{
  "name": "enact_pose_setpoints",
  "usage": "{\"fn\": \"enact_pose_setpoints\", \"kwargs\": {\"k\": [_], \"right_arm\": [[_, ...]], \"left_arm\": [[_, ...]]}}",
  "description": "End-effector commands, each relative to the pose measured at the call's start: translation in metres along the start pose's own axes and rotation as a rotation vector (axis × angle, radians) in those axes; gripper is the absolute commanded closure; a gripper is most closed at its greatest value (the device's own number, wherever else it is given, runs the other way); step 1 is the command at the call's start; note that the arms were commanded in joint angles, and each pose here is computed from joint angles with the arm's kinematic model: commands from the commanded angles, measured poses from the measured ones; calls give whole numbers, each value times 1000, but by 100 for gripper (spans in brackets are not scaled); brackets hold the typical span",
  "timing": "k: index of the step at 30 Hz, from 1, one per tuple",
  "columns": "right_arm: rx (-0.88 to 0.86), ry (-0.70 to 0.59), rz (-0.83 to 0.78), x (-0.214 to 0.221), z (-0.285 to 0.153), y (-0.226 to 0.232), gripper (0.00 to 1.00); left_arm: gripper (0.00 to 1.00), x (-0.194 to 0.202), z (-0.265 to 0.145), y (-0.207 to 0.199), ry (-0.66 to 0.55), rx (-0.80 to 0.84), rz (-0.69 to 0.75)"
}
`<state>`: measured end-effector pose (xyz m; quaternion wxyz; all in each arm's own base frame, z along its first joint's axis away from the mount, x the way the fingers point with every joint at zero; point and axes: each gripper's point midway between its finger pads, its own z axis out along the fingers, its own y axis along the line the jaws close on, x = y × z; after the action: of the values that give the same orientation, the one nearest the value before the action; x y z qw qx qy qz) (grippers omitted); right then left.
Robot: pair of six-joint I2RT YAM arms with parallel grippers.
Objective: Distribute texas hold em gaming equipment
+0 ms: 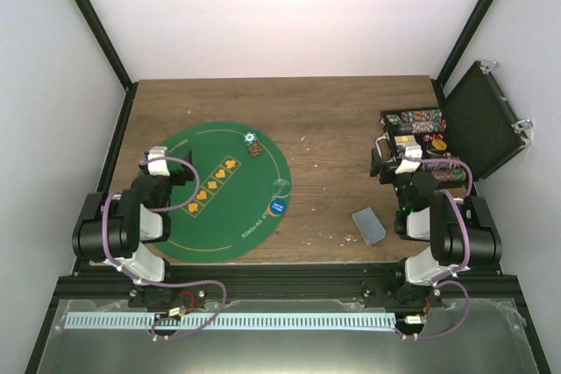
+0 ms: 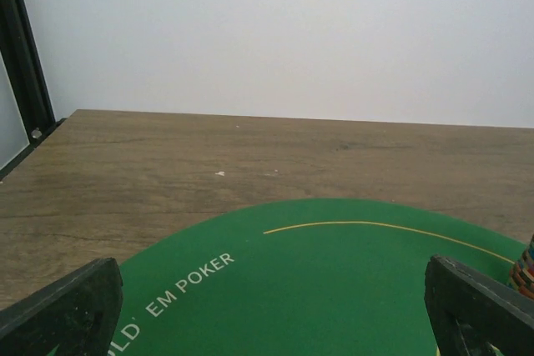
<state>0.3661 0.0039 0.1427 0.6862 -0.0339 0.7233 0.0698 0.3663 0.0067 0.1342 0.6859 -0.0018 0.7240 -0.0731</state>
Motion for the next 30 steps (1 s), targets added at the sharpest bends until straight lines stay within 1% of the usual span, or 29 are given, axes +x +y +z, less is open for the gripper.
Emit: {"fn": "enact_pose_setpoints", "kwargs": {"k": [1, 12, 14, 16, 17, 19, 20, 22, 25, 27, 29, 30], "right_arm": [[7, -34, -16, -10, 3, -1, 0], [8, -35, -17, -10, 3, -1, 0], [10, -40, -14, -11, 2, -1, 0], [66, -47, 4, -14, -1, -10, 0], [81, -76, 4, -24, -5, -11, 0], [131, -99, 22, -37, -14, -18, 0], [163, -100, 40, -45, -17, -23, 0], [195, -102, 112, -63, -20, -28, 0], [96, -124, 126, -95, -22, -10, 0], [17, -121, 140, -115, -21, 4, 0], [-36, -74, 174, -130, -18, 13, 0], [-58, -49, 190, -135, -17, 17, 0]], "left_arm": [[0, -12, 5, 3, -34, -20, 6], [0, -10, 9, 1, -18, -16, 10], [0, -10, 12, -4, -9, 16, 19], [0, -11, 11, -8, -13, 43, 26], [0, -14, 9, -10, -20, 51, 29], [1, -25, 7, -7, -25, 63, 8], [0, -31, 7, -2, -8, 73, -28], [1, -65, 18, 25, 8, 28, -99], [1, -104, 24, 63, 92, -87, -62], [0, -128, 21, 81, 145, -140, -30], [2, -142, 14, 82, 233, -137, -9], [4, -150, 10, 73, 270, -95, 17]]}}
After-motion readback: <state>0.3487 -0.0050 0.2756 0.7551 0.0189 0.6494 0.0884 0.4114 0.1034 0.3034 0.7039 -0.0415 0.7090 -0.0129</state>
